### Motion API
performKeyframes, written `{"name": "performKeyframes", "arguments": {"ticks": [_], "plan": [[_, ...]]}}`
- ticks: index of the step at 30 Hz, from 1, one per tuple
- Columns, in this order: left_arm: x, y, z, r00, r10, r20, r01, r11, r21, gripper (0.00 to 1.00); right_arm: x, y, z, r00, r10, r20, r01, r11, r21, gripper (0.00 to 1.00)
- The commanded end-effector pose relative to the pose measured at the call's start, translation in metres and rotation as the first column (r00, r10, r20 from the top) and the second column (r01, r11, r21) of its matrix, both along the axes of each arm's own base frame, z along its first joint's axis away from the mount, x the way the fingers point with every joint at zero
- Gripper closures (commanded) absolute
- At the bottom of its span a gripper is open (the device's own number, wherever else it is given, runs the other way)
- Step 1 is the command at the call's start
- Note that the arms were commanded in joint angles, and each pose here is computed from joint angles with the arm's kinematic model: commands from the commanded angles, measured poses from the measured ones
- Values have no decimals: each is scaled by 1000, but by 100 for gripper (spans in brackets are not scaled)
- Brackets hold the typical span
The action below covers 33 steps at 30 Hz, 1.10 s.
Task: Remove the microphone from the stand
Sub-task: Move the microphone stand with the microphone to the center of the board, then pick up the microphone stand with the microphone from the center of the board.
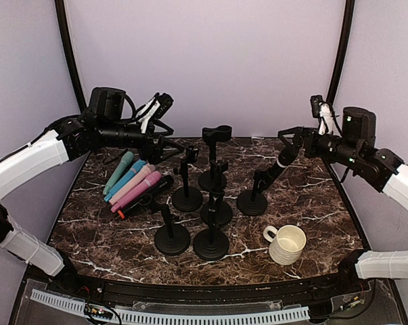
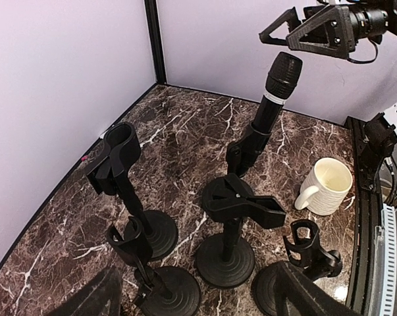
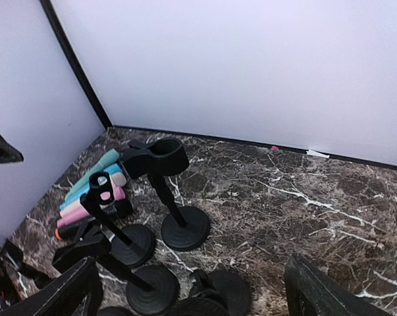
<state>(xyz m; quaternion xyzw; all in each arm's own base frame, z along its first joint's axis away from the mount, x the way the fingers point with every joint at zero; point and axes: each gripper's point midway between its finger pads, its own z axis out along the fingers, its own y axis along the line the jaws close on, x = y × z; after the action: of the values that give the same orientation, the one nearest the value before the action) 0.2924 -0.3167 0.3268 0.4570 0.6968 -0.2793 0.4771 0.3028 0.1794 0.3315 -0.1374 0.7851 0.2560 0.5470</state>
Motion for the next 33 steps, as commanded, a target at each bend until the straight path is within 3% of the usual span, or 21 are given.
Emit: {"name": "performKeyframes", "arguments": {"ticks": [1, 8, 14, 23, 26, 28, 30, 33], "plan": [[-3, 5, 18, 999, 32, 27, -31, 998, -47, 18, -4, -22, 16, 979, -205, 1, 203, 966, 163, 1], [3, 3, 16, 998, 55, 24, -53, 996, -68, 18, -6, -16, -30, 960, -255, -117, 271, 950, 155, 4], [3, 3, 18, 998, 60, 18, -59, 995, -78, 18, -3, -5, -42, 946, -297, -132, 313, 942, 122, 9], [3, 5, 21, 997, 70, 15, -68, 994, -80, 17, 0, 12, -57, 944, -302, -134, 314, 946, 79, 38], [4, 4, 22, 997, 69, 14, -68, 994, -81, 17, -2, 12, -57, 942, -310, -125, 320, 945, 67, 44], [5, 2, 22, 998, 66, 9, -65, 995, -79, 17, -3, 12, -56, 944, -308, -117, 317, 946, 66, 54], [5, -1, 23, 999, 53, 6, -52, 995, -84, 18, -4, 13, -53, 949, -298, -101, 305, 950, 67, 70], [-1, -10, 36, 999, 15, 39, -10, 994, -107, 18, -5, 21, -40, 968, -244, -59, 248, 966, 73, 77]]}}
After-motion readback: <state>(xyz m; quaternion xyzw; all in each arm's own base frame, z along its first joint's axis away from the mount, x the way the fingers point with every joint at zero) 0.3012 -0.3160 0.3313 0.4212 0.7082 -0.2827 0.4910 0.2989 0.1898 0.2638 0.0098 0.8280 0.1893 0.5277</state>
